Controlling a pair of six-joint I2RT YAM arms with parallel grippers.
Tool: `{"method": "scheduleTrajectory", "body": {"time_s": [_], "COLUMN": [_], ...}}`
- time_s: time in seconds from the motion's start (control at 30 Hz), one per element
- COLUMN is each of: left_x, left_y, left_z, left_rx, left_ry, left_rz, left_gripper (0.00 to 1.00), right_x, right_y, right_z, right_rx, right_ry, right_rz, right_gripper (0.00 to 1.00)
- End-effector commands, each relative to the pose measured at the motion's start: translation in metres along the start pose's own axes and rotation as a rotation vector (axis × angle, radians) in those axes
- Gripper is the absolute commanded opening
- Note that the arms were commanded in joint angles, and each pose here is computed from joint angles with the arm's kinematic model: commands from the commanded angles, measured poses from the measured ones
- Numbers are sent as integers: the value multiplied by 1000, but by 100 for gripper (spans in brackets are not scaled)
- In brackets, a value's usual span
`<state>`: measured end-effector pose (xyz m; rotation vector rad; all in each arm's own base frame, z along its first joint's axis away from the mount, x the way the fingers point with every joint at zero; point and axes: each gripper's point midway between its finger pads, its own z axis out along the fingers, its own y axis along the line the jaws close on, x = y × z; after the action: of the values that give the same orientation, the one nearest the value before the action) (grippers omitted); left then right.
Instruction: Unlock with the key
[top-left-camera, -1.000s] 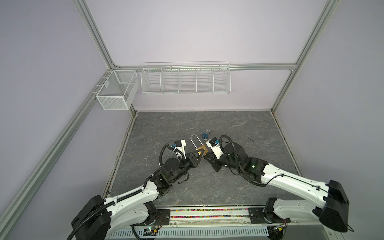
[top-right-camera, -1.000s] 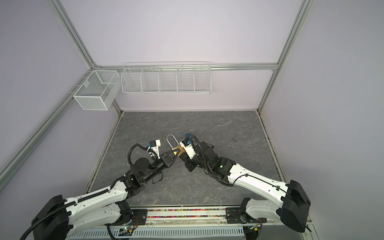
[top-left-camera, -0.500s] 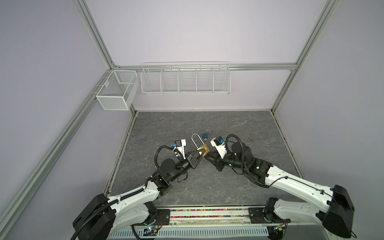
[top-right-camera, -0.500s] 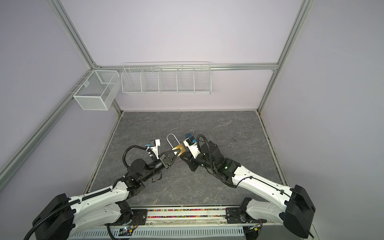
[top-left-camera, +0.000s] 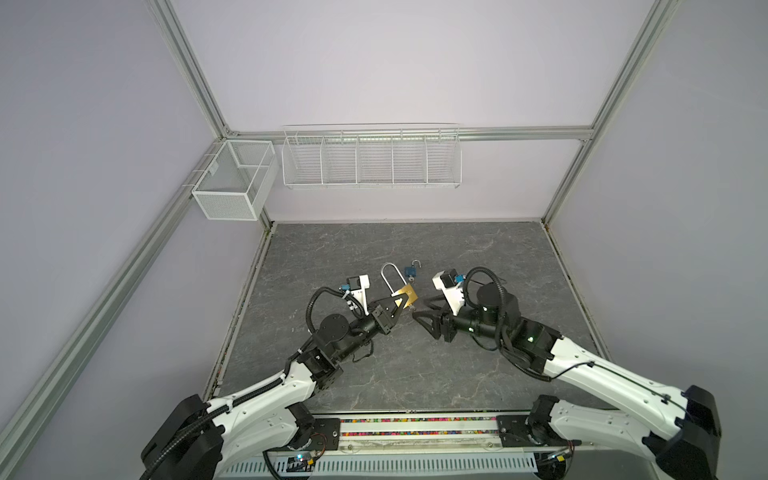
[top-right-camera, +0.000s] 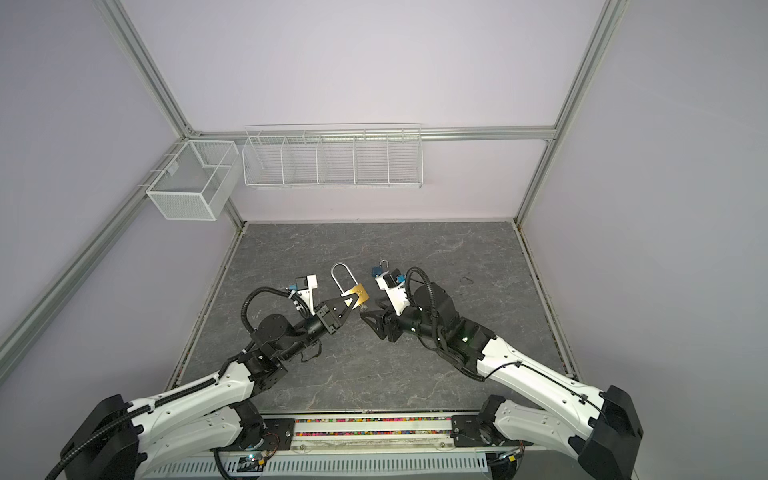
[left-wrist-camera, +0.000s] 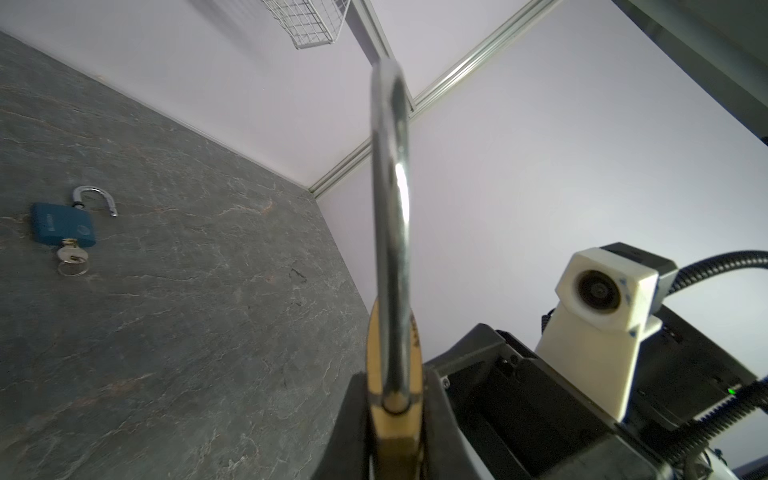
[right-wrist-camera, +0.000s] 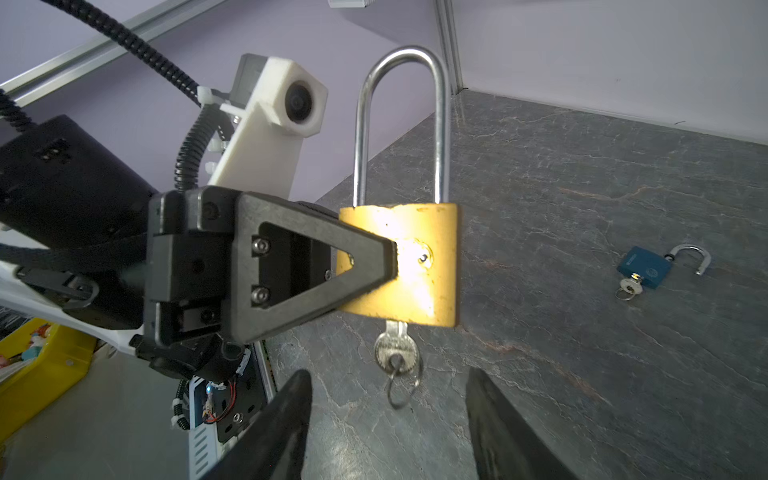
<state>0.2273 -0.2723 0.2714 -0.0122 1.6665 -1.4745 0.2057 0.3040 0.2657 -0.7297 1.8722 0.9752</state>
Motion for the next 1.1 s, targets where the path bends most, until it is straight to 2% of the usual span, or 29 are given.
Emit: {"method": "scheduleTrajectory", "body": {"time_s": [0.0, 0.13, 0.23, 0.37, 0.5, 0.63, 0.73, 1.07], "left_x": [-27, -24, -22, -19, -19, -20, -20, -13], "left_y": [-24, -44, -59, -68, -71, -68, -68, -71], "left_z": [-3, -12, -17, -14, -15, -16, -15, -12], "left_rx": [52, 213, 326, 386, 404, 382, 382, 403], "left_ry": [-95, -117, -125, -99, -104, -108, -102, -61], "left_rz": [-14, 3, 12, 7, 10, 9, 12, 6], "left_gripper": [0, 0, 0, 0, 0, 0, 0, 0], "right_x": [11, 8, 2, -8, -14, -16, -16, -26], "right_y": [-5, 13, 23, 35, 36, 34, 32, 33], "right_z": [-6, -9, -9, -7, -7, -7, -7, -4], "right_rx": [19, -137, -232, -330, -347, -338, -326, -335], "right_ry": [3, -77, -128, -158, -176, -176, -178, -185], "right_rz": [20, 76, 110, 134, 145, 149, 154, 154], "right_gripper": [62, 56, 45, 35, 28, 14, 15, 7]}}
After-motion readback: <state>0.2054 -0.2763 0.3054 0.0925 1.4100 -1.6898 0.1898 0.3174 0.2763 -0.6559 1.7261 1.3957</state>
